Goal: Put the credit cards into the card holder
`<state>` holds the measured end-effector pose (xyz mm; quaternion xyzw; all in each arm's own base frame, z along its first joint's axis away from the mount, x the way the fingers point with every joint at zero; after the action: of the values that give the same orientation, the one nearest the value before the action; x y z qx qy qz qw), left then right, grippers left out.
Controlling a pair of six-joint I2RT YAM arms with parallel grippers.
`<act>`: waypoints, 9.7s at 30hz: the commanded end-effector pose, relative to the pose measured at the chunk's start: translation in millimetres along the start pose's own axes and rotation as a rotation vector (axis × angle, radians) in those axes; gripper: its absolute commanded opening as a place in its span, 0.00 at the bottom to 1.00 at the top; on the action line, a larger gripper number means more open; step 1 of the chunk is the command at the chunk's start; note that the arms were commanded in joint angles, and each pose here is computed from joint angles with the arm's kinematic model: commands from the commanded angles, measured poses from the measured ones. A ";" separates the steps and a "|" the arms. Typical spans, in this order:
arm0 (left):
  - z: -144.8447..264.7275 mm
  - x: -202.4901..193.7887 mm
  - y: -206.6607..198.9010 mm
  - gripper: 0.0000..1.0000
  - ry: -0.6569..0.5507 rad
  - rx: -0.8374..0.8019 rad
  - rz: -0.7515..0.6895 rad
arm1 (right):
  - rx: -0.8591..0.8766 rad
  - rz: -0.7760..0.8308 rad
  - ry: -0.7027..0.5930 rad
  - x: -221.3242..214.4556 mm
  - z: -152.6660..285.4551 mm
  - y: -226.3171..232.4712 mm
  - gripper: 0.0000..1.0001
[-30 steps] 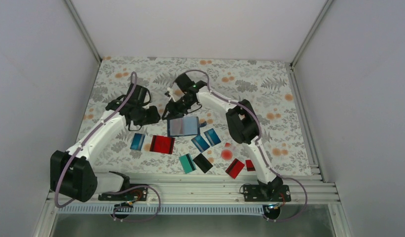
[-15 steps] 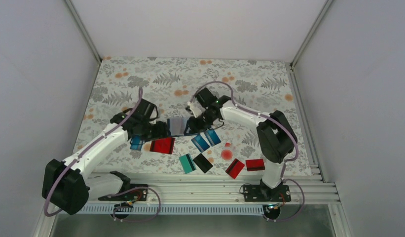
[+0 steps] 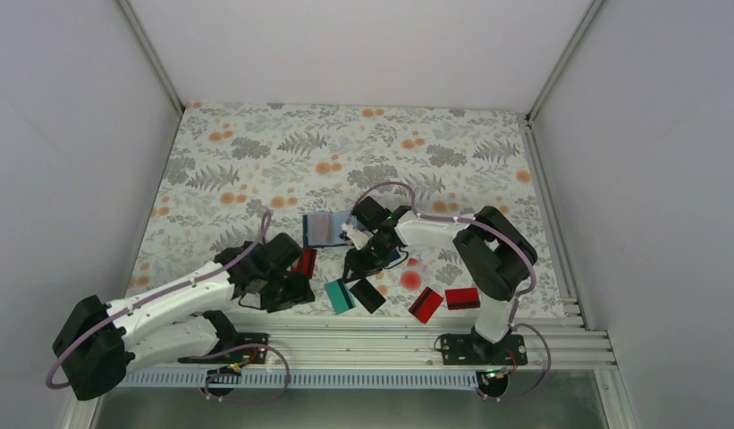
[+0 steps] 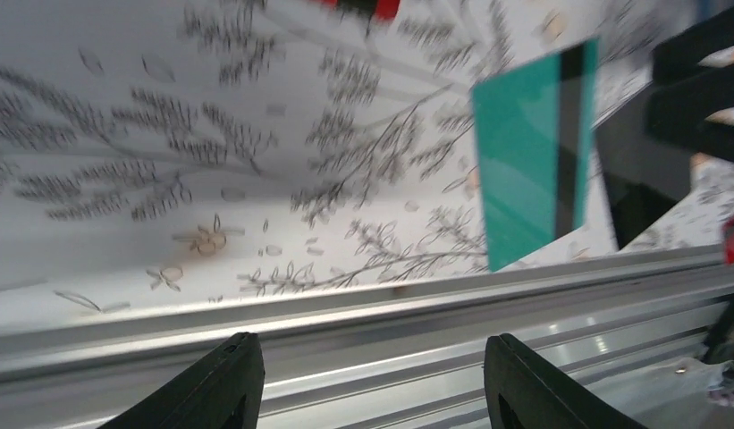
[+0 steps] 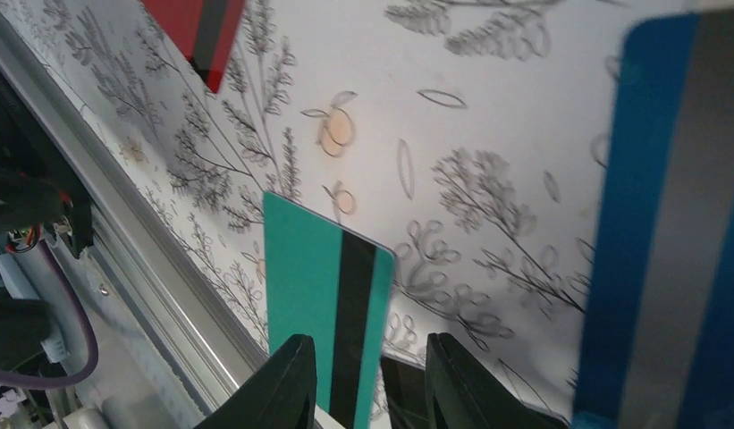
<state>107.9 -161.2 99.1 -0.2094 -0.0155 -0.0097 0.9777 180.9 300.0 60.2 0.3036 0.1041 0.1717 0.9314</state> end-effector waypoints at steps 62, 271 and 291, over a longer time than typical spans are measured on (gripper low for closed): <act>-62.9 -6.0 -22.6 0.32 -0.218 -0.346 0.268 | 0.011 -0.031 0.182 -69.5 -57.0 -21.3 0.26; -31.4 170.8 -0.1 0.02 -0.335 -0.353 -0.148 | -0.081 -0.187 -0.229 106.3 77.8 -79.5 0.12; -37.8 182.6 -4.9 0.02 -0.356 -0.381 -0.209 | -0.081 -0.199 -0.212 107.6 71.2 -83.6 0.04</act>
<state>284.7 -180.5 71.3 -0.3791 -0.1924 -0.0553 0.9034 319.1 238.9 62.4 0.2655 0.0241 0.0483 0.9626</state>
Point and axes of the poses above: each gripper's point midway between its finger pads, its own z axis back along the fingers, its own y axis along the line the jaws close on, x = y × z, the point moved 4 cm from there along z, back along the fingers, and after that the axes turned 11 degrees about -z, right-handed, at the moved point
